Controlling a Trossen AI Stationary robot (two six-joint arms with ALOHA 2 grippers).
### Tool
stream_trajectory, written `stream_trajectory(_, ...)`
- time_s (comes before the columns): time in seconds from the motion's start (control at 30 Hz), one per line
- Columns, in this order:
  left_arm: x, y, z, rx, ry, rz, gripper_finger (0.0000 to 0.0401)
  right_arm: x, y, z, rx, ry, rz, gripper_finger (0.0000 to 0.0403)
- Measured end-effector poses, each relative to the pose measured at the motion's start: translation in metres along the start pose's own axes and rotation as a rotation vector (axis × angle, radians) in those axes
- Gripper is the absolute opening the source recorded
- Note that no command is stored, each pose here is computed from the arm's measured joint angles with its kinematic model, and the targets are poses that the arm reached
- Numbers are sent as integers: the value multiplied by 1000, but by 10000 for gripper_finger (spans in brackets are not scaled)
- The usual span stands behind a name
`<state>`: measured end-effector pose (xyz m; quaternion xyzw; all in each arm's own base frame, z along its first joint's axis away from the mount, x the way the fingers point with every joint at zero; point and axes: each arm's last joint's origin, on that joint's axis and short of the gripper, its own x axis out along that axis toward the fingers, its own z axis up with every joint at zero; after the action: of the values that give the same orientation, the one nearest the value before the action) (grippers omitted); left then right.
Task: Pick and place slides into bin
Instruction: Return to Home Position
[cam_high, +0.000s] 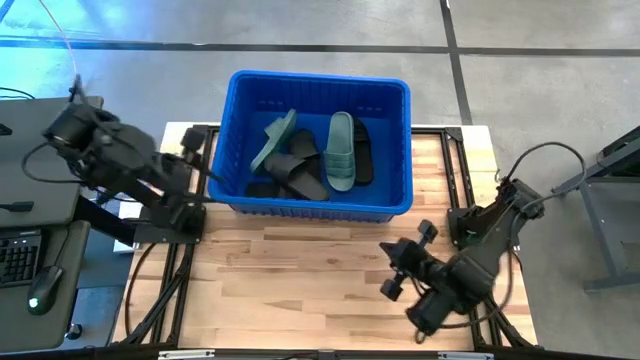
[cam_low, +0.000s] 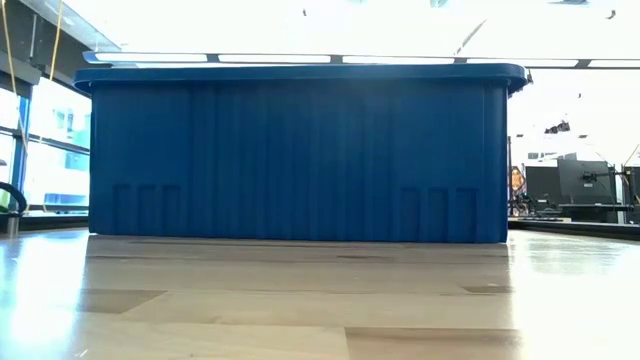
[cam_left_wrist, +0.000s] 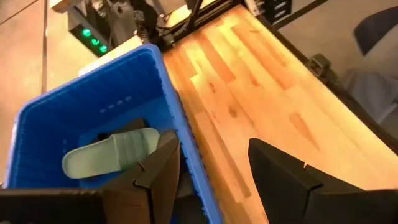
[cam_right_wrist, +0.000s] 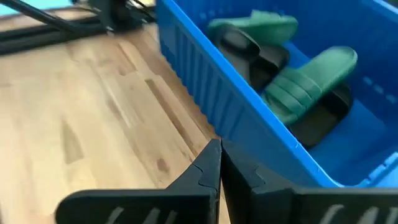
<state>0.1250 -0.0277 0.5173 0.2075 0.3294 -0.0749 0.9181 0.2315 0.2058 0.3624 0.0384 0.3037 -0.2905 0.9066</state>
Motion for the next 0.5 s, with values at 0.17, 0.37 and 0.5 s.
stream_trajectory(0.17,3,-17,-30,8,-141,-50,183,-28,-11,-4,7,-100,69,0)
stream_trajectory(0.37,59,-59,-72,155,-557,-322,184,-27,-14,-50,98,-152,163,0)
stream_trajectory(0.5,102,-82,-100,190,-735,-448,182,-17,-17,-72,162,-154,286,0)
